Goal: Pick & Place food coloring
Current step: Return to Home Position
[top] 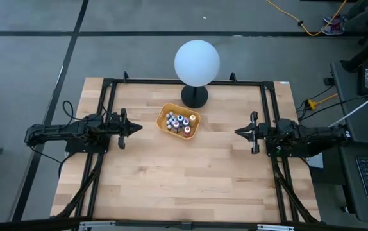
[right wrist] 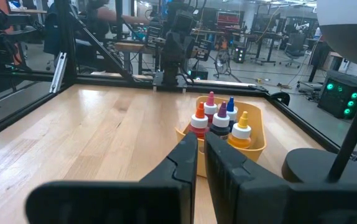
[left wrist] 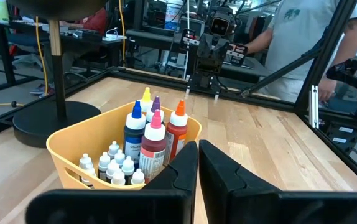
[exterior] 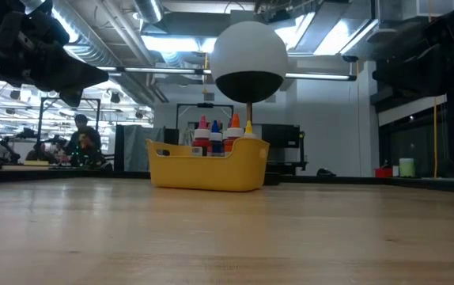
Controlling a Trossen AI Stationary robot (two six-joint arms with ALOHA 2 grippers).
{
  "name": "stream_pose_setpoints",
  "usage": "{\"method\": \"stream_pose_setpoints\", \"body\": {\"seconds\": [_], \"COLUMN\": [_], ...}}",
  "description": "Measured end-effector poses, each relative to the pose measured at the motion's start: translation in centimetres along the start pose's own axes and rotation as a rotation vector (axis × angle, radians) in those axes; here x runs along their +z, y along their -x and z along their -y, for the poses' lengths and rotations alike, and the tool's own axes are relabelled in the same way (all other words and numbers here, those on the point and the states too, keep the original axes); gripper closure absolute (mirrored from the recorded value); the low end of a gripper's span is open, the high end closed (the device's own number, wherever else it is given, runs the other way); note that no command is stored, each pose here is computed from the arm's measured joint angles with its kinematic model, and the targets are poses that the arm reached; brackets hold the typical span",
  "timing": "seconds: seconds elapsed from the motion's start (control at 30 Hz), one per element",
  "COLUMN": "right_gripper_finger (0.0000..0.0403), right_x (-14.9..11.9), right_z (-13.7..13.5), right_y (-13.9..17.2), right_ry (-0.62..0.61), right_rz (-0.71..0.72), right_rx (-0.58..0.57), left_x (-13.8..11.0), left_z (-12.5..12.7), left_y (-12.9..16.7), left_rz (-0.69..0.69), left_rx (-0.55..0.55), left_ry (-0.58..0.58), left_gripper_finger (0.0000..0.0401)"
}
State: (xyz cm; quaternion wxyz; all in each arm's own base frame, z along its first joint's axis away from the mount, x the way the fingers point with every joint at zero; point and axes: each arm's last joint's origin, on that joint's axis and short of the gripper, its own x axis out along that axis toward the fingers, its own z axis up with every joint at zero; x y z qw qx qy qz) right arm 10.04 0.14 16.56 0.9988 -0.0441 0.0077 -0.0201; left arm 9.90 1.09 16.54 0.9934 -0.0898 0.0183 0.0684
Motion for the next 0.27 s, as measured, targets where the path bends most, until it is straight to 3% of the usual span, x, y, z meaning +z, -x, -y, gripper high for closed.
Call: {"method": "stream_pose_setpoints", "body": {"seconds": [0.27], "right_gripper_finger": [0.0369], "right_x": [0.0], "right_z": [0.0], "right_y": [0.0], "right_ry": [0.0], "right_rz": [0.0], "right_rx": [0.0], "left_x": [0.0], "left_z": [0.0], "left_y": [0.0], "left_rz": [0.0], "left_rx": [0.0], "left_ry": [0.0], "left_gripper_finger": [0.0393]}}
